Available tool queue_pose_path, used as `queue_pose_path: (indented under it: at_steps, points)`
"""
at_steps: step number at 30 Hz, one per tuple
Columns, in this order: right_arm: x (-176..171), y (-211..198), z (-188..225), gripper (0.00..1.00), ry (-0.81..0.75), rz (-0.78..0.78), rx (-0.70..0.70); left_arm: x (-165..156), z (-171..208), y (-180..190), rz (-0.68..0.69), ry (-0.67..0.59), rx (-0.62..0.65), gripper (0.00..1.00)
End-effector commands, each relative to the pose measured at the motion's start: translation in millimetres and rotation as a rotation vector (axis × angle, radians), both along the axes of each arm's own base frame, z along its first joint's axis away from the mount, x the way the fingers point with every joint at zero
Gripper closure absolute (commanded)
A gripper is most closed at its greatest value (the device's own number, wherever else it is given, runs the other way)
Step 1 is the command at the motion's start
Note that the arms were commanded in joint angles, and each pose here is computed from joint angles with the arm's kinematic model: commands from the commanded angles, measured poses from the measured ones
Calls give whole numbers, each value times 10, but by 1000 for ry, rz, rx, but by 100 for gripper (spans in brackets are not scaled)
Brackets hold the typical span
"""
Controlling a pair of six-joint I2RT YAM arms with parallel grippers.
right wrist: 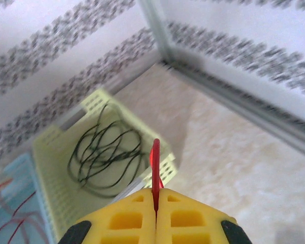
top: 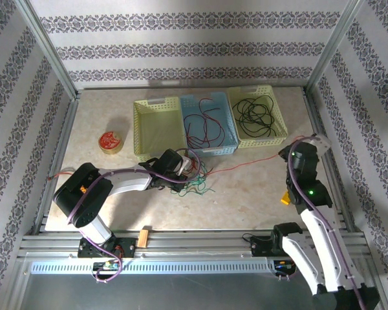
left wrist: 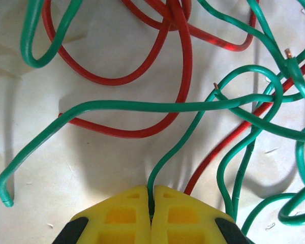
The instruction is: Untangle the cables
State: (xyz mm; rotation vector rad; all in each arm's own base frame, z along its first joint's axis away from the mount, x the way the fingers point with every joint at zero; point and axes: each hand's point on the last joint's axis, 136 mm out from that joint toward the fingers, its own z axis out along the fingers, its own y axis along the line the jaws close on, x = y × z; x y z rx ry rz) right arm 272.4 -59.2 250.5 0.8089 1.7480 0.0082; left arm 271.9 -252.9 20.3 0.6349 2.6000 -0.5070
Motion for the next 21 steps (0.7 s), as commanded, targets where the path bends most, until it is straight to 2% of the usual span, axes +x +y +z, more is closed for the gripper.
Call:
queue_pose_path:
  at_steps: [1,7,10,13,17,21]
  points:
    - [-176,-321,197,100,-6,-126,-55,-122,-223,201,30,65,110,100]
    - [-484,-762,591,100,-80,-304,-80,-101,-201,209,38,54,112,100]
    - [-569,-894,793,100,-137,-332,-55,-100,-196,200,34,54,110,100]
    - [-383,-759,1058,100,-208,-176,-34,-85,-175,184,32,51,106,100]
    - [-90,-290,1445,100,-287,113,-31,-46,-133,160,30,30,95,100]
    - [43,215,1937,100,-421,385,7,-28,-128,125,23,31,88,100]
